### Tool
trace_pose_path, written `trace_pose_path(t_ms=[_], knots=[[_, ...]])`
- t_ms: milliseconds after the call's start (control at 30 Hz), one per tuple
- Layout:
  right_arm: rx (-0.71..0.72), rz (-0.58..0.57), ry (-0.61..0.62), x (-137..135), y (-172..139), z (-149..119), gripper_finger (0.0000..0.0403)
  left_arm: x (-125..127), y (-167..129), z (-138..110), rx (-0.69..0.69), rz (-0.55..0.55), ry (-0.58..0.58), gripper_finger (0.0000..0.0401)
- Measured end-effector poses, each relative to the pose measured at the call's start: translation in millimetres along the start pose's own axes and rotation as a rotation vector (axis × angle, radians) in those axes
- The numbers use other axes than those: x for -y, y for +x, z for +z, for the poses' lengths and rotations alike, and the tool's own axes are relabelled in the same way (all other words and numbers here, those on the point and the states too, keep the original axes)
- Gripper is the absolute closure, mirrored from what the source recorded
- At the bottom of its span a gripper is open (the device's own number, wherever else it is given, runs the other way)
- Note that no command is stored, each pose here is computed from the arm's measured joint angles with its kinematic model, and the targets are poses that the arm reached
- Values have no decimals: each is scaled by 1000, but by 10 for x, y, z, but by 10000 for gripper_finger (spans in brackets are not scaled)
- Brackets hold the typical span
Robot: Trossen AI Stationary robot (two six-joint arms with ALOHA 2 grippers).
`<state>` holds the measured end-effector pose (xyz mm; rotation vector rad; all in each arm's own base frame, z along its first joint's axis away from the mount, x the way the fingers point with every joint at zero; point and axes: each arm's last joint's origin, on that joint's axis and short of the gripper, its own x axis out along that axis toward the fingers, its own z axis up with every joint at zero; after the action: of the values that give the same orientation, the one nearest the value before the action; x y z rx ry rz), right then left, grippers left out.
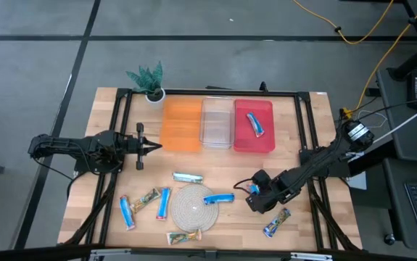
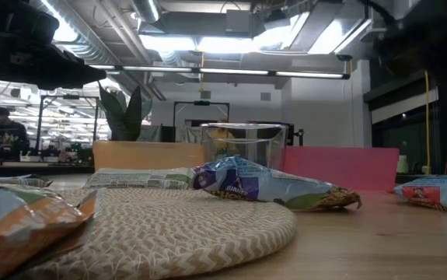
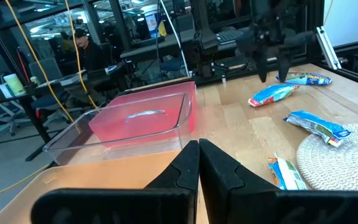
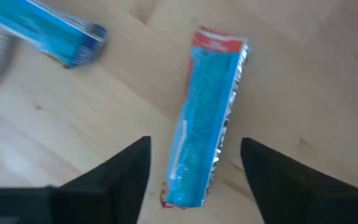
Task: Pick and place Granola Bars by type
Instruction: Put the right red granola bar into the pink bin
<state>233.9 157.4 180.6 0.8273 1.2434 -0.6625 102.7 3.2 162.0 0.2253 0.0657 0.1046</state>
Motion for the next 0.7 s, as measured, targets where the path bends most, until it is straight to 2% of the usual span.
trace_pose_path(t_ms=[133, 267, 500, 700], knots=[[-9, -39, 2, -12, 111, -16, 100, 0, 0, -1, 0, 0, 0, 397], [-9, -62, 0, -30, 214, -28, 83, 0, 0, -1, -1, 0, 0, 397], [-11, -119, -8, -35, 386, -48, 90, 0, 0, -1, 0, 0, 0, 397], [-11, -129, -15, -37, 426, -53, 121, 0, 0, 0, 0, 0, 0, 397]])
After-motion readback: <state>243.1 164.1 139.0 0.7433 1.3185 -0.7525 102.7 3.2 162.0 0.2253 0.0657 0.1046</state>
